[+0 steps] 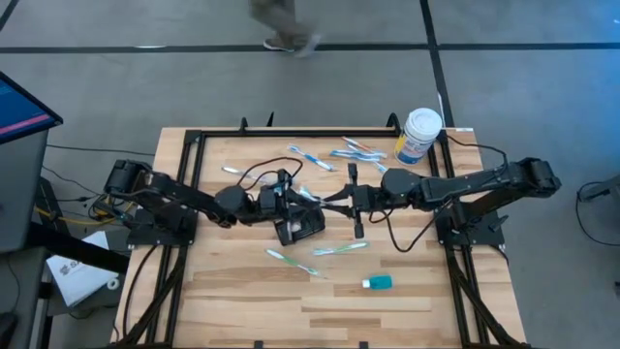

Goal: Pick & Place toothbrushing station
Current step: Put the green toothbrush into the wire organizer

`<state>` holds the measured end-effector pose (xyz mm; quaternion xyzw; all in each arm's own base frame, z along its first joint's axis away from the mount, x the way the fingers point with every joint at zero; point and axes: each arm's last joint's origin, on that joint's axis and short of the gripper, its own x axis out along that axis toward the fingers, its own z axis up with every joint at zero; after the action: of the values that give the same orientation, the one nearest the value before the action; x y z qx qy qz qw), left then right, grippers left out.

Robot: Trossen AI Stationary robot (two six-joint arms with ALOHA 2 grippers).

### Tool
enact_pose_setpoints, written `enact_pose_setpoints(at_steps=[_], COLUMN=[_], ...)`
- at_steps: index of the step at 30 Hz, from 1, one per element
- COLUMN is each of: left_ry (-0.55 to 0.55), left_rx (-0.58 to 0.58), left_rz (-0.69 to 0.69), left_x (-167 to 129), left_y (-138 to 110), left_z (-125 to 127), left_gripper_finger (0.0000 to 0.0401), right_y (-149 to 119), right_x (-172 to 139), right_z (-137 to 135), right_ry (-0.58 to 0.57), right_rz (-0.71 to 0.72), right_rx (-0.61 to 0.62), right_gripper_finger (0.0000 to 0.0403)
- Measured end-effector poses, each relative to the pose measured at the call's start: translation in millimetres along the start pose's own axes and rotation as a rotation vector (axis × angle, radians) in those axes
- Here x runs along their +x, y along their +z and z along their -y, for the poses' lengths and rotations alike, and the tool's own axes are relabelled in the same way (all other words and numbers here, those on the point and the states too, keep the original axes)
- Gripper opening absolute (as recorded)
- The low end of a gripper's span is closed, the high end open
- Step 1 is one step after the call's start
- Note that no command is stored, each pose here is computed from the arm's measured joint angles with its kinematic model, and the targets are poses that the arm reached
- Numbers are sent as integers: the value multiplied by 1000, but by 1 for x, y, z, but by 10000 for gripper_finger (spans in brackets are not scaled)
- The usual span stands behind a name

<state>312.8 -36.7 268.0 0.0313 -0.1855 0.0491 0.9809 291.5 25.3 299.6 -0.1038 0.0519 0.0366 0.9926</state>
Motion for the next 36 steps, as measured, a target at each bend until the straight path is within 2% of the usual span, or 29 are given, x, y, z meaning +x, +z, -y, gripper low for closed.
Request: enact_pose_setpoints(at_steps=[12,15,21,29,36], left_ry=[-48,-14,2,72,128], left_rx=[-15,-2,-4,32,29], left_rz=[-172,-230,-311,-432,-477], left_x=[-22,-30,-39,-48,-51], left_y=[43,49,52,42,38], left_z=[1,4,10,21,21], left_gripper_finger=[6,6,6,7,7], right_y=[-5,-6,-7,-7,-9], right_x=[-1,-1,-1,-1,-1], right_z=[-1,-1,-1,-2,-2], right_ry=[13,13,15,18,20], right_rz=[-53,-61,-77,-81,-100], right_rx=[6,22,24,28,41], right_gripper_finger=[72,73,73,73,73])
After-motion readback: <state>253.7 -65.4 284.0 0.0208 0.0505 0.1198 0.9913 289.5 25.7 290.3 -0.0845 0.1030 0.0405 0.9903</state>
